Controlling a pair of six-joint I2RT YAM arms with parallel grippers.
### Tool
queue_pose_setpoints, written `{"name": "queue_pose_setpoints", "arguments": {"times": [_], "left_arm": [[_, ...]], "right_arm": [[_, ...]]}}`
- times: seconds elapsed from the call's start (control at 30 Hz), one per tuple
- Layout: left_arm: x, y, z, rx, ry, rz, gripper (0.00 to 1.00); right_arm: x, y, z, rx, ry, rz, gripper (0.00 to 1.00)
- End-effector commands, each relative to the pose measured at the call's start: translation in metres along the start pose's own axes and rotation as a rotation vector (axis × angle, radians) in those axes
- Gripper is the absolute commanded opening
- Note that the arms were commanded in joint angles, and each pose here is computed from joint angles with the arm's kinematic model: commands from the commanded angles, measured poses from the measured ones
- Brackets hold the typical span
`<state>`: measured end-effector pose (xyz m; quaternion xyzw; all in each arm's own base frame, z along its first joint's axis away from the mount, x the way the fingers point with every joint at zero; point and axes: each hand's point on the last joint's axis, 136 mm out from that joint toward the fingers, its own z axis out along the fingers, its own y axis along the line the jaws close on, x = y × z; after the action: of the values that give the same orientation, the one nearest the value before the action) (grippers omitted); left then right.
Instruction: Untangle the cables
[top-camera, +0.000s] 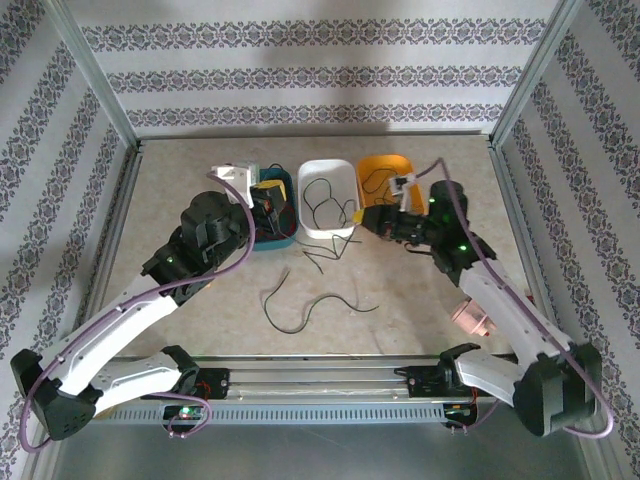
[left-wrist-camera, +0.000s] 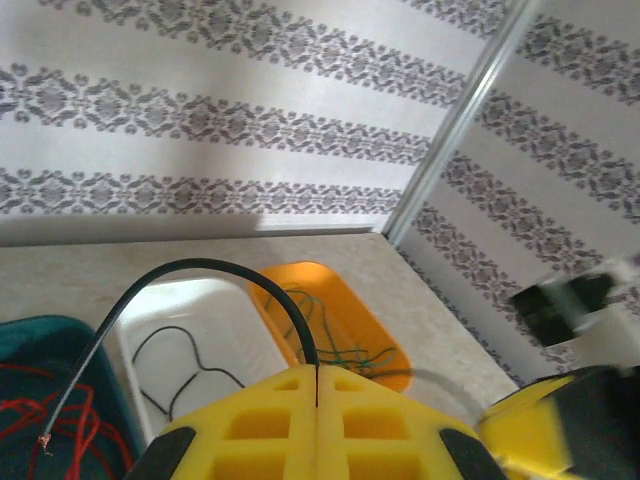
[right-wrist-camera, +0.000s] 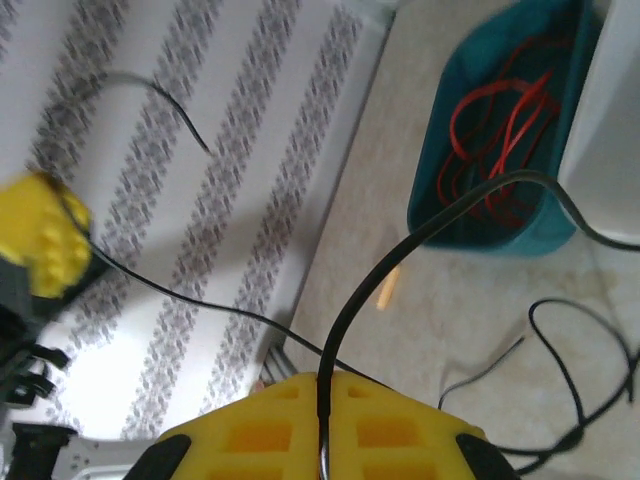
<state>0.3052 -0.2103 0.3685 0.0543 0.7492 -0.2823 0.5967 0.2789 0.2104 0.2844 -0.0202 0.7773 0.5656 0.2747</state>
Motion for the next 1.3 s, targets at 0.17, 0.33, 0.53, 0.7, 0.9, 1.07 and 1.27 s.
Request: {"name": "queue_pose_setpoints", "arguments": {"times": [0.17, 0.33, 0.53, 0.7, 0.9, 1.07, 1.27], "left_arm": [[0.051, 0.045, -0.002, -0.181, 0.125, -0.006, 0.0], [0.084, 0.064, -0.004, -0.253, 0.203, 0.008, 0.0], [0.132, 0.082, -0.005, -0.29, 0.294, -0.026, 0.0], [0.177, 0.096, -0.005, -0.321, 0.392, -0.043, 0.0], [0.216, 0.115, -0.014, -0.37, 0.491, 0.002, 0.0], [0.235, 0.126, -0.023, -0.405, 0.539, 0.023, 0.0], [0.241, 0.127, -0.024, -0.406, 0.537, 0.006, 0.0]], "right_arm": [[-0.036, 0.058, -0.049, -0.065, -0.152, -0.15, 0.09], [-0.059, 0.098, -0.06, -0.116, -0.213, -0.241, 0.09], [-0.086, 0.148, -0.074, -0.177, -0.29, -0.333, 0.08], [-0.104, 0.176, -0.084, -0.209, -0.36, -0.378, 0.08], [-0.117, 0.199, -0.097, -0.214, -0.439, -0.443, 0.08], [-0.127, 0.206, -0.1, -0.215, -0.477, -0.456, 0.08], [-0.15, 0.167, -0.075, -0.143, -0.478, -0.354, 0.07]]}}
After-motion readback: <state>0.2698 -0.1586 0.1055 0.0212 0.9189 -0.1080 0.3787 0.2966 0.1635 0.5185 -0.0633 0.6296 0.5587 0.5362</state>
